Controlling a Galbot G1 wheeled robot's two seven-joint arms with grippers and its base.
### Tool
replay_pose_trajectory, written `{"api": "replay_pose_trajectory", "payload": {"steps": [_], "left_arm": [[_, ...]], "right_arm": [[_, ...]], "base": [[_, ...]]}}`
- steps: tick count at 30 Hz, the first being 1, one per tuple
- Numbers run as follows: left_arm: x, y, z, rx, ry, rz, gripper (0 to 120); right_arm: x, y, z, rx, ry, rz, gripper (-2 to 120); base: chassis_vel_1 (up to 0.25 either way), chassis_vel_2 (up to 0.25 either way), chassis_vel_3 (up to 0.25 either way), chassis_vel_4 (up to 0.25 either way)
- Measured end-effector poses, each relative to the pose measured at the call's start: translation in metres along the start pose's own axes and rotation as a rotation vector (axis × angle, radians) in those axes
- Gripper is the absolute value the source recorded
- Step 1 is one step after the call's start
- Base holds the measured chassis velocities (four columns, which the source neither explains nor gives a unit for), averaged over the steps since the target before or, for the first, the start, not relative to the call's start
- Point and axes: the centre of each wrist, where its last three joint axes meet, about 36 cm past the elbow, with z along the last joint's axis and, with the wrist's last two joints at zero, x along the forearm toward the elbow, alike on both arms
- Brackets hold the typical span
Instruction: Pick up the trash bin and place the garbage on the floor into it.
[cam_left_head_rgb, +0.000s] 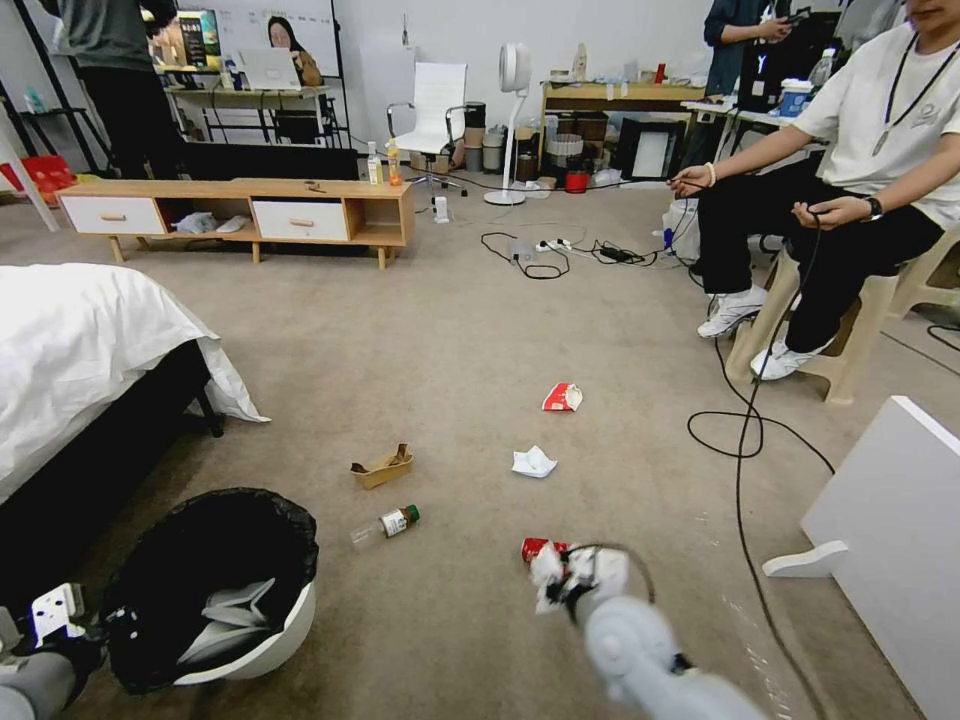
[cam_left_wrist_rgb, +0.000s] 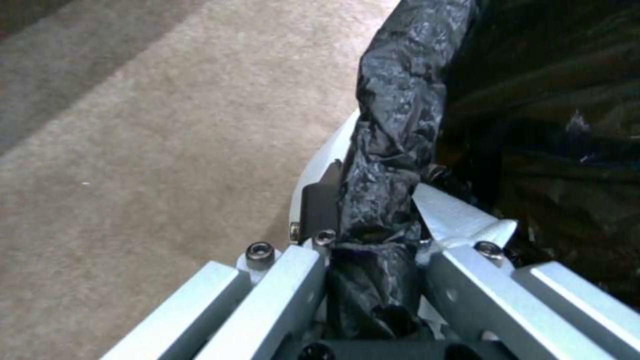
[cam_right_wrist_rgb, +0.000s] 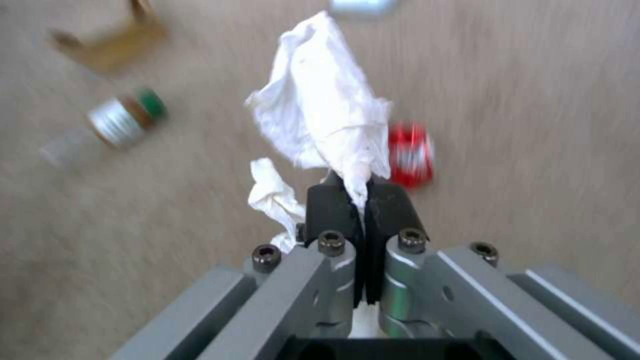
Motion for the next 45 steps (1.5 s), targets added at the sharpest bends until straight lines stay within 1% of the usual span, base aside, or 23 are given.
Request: {"api": "replay_pose_trajectory", "payload": {"steps": [1,2,4,5,7,8,10,11,12,13,14,15,17,18,23,24,26,30,32,33,35,43,45], "left_arm": [[0.002,-0.004,-0.001,0.004,0.000,0.011,1],[0.002,-0.004,-0.001,0.004,0.000,0.011,1],[0.008,-0.011,-0.003,0.005,-0.004,0.034,1],[0.008,-0.011,-0.003,0.005,-0.004,0.034,1],[0.014,-0.018,-0.005,-0.003,-0.010,0.054,1],[0.014,-0.018,-0.005,-0.003,-0.010,0.054,1],[0.021,-0.026,-0.005,-0.014,-0.010,0.074,1],[0.023,-0.028,-0.005,-0.020,-0.011,0.079,1],[0.023,-0.028,-0.005,-0.020,-0.011,0.079,1],[0.025,-0.031,-0.004,-0.026,-0.010,0.088,1],[0.027,-0.034,-0.003,-0.034,-0.006,0.095,1],[0.027,-0.034,-0.003,-0.034,-0.006,0.095,1],[0.030,-0.038,-0.001,-0.044,-0.001,0.105,1],[0.030,-0.038,-0.001,-0.044,-0.001,0.105,1],[0.035,-0.042,0.000,-0.066,0.000,0.115,1],[0.035,-0.042,0.000,-0.066,0.000,0.115,1],[0.039,-0.044,-0.002,-0.077,-0.003,0.123,1],[0.040,-0.045,-0.003,-0.082,-0.003,0.125,1],[0.040,-0.045,-0.003,-0.082,-0.003,0.127,1],[0.040,-0.045,-0.003,-0.082,-0.003,0.127,1],[0.040,-0.046,-0.003,-0.084,-0.002,0.131,1],[0.041,-0.049,-0.005,-0.087,-0.005,0.143,1],[0.042,-0.049,-0.006,-0.087,-0.006,0.143,1]], "right_arm": [[0.016,-0.002,-0.015,0.006,-0.048,-0.029,0],[0.016,-0.002,-0.015,0.006,-0.048,-0.029,0],[0.048,0.001,-0.038,0.005,-0.134,-0.120,0],[0.048,0.001,-0.038,0.005,-0.134,-0.120,0],[0.081,0.014,-0.063,0.002,-0.227,-0.247,0],[0.081,0.014,-0.063,0.002,-0.227,-0.247,0],[0.108,0.032,-0.085,-0.007,-0.293,-0.390,0],[0.116,0.040,-0.094,-0.004,-0.315,-0.448,0],[0.116,0.040,-0.094,-0.004,-0.315,-0.448,0],[0.126,0.052,-0.107,-0.001,-0.352,-0.532,0],[0.130,0.064,-0.112,0.005,-0.360,-0.603,0],[0.130,0.064,-0.112,0.005,-0.360,-0.603,0],[0.131,0.082,-0.117,0.013,-0.362,-0.689,0],[0.131,0.082,-0.117,0.013,-0.362,-0.689,0],[0.125,0.114,-0.116,0.045,-0.324,-0.812,0],[0.125,0.114,-0.116,0.045,-0.324,-0.812,0],[0.124,0.142,-0.111,0.083,-0.277,-0.886,0],[0.126,0.157,-0.108,0.104,-0.248,-0.911,0],[0.127,0.177,-0.104,0.142,-0.202,-0.929,0],[0.127,0.177,-0.104,0.142,-0.202,-0.929,0],[0.128,0.193,-0.099,0.187,-0.165,-0.929,0],[0.128,0.224,-0.087,0.277,-0.083,-0.893,0],[0.127,0.227,-0.084,0.285,-0.074,-0.886,0]], "base": [[0.000,0.000,0.000,0.000],[0.000,0.000,0.000,0.000],[0.000,0.000,0.000,0.000],[0.000,0.000,0.000,0.000],[0.000,0.000,0.000,0.000],[0.000,0.000,0.000,0.000],[0.000,0.000,0.000,0.000],[0.000,0.000,0.000,0.000],[0.000,0.000,0.000,0.000],[0.000,0.000,0.000,0.000],[0.000,0.000,0.000,0.000],[0.000,0.000,0.000,0.000],[0.000,0.000,0.000,0.000],[0.000,0.000,0.000,0.000],[0.000,0.000,0.000,0.000],[0.000,0.000,0.000,0.000],[0.000,0.000,0.000,0.000],[0.000,0.000,0.000,0.000],[0.000,0.000,0.000,0.000],[0.000,0.000,0.000,0.000],[0.000,0.000,0.000,0.000],[0.000,0.000,0.000,0.000],[0.000,0.000,0.000,0.000]]}}
